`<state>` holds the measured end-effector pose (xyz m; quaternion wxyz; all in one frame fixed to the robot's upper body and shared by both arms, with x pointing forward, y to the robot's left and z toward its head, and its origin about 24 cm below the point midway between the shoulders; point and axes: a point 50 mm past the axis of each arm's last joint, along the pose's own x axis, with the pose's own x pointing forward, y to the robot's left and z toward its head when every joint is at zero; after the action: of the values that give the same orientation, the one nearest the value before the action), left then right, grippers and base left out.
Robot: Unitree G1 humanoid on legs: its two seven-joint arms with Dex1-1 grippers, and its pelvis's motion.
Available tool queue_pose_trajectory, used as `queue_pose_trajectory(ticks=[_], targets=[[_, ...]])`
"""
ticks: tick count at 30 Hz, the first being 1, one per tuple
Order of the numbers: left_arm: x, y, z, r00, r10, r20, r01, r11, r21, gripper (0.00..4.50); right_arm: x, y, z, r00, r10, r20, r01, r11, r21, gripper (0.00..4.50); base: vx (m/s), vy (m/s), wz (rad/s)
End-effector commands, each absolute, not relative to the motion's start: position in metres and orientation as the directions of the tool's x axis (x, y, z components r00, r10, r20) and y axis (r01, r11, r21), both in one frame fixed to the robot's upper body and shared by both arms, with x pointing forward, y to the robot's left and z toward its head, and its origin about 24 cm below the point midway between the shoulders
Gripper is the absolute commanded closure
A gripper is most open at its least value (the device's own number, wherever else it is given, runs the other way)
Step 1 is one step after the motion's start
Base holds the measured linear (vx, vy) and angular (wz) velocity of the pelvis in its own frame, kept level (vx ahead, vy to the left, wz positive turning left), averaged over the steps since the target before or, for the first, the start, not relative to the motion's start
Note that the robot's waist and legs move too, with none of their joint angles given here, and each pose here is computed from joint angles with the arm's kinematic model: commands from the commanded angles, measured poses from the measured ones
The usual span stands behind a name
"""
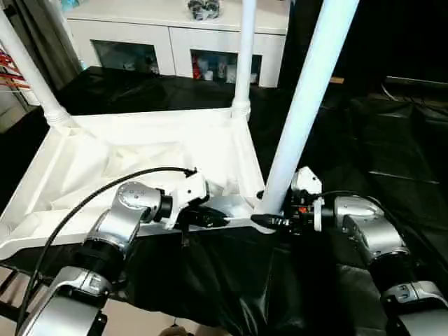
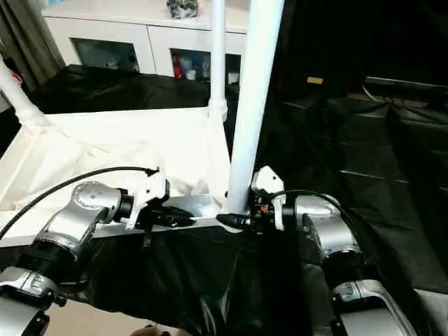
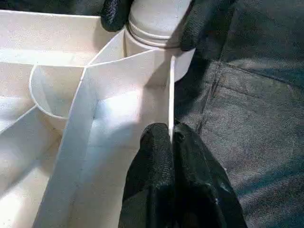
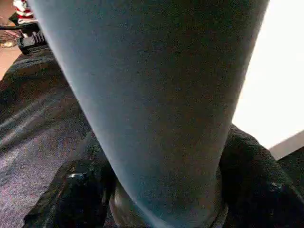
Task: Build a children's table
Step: Rotate leg to tighten
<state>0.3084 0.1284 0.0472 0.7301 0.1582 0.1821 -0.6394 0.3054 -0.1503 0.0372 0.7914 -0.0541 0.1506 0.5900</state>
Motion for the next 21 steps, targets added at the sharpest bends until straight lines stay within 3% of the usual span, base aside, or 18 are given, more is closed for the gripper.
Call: queue_pose_trajectory(ticks=[1,6,9,12,13,14,19,21], targets=[[0.313,0.113,0.063,0.140,-0.912,-0.384,0.990,0.129,0.054,4.50,0.290,-0.128,0.023,0.093,0.944,-0.318,-0.974,0.153,0.169,1.76,0.000,0.000,0.00],[0.312,0.115,0.062,0.155,-0.910,-0.384,0.988,0.145,0.054,4.50,0.290,-0.127,0.022,0.099,0.943,-0.316,-0.970,0.162,0.181,1.87,0.000,0.000,0.00],[0.317,0.116,0.061,0.221,-0.898,-0.381,0.975,0.209,0.074,4.50,0.291,-0.123,0.019,0.159,0.939,-0.306,-0.959,0.221,0.178,1.88,0.000,0.000,0.00],[0.332,0.112,0.061,0.390,-0.841,-0.376,0.920,0.370,0.127,4.50,0.302,-0.117,0.016,0.345,0.900,-0.267,-0.899,0.399,0.179,1.89,0.000,0.000,0.00],[0.332,0.112,0.061,0.390,-0.841,-0.376,0.920,0.370,0.127,4.50,0.302,-0.117,0.016,0.345,0.900,-0.267,-0.899,0.399,0.179,1.89,0.000,0.000,0.00],[0.338,0.108,0.062,0.453,-0.816,-0.360,0.890,0.434,0.136,4.50,0.305,-0.114,0.012,0.413,0.867,-0.279,-0.868,0.468,0.169,1.89,0.000,0.000,0.00],[0.345,0.091,0.064,0.532,-0.775,-0.340,0.845,0.513,0.154,4.50,0.311,-0.104,0.001,0.555,0.766,-0.325,-0.772,0.620,0.142,1.89,0.000,0.000,0.00],[0.349,0.077,0.065,0.574,-0.753,-0.321,0.817,0.556,0.155,4.50,0.319,-0.095,-0.004,0.674,0.646,-0.359,-0.656,0.746,0.111,1.89,0.000,0.000,0.00]])
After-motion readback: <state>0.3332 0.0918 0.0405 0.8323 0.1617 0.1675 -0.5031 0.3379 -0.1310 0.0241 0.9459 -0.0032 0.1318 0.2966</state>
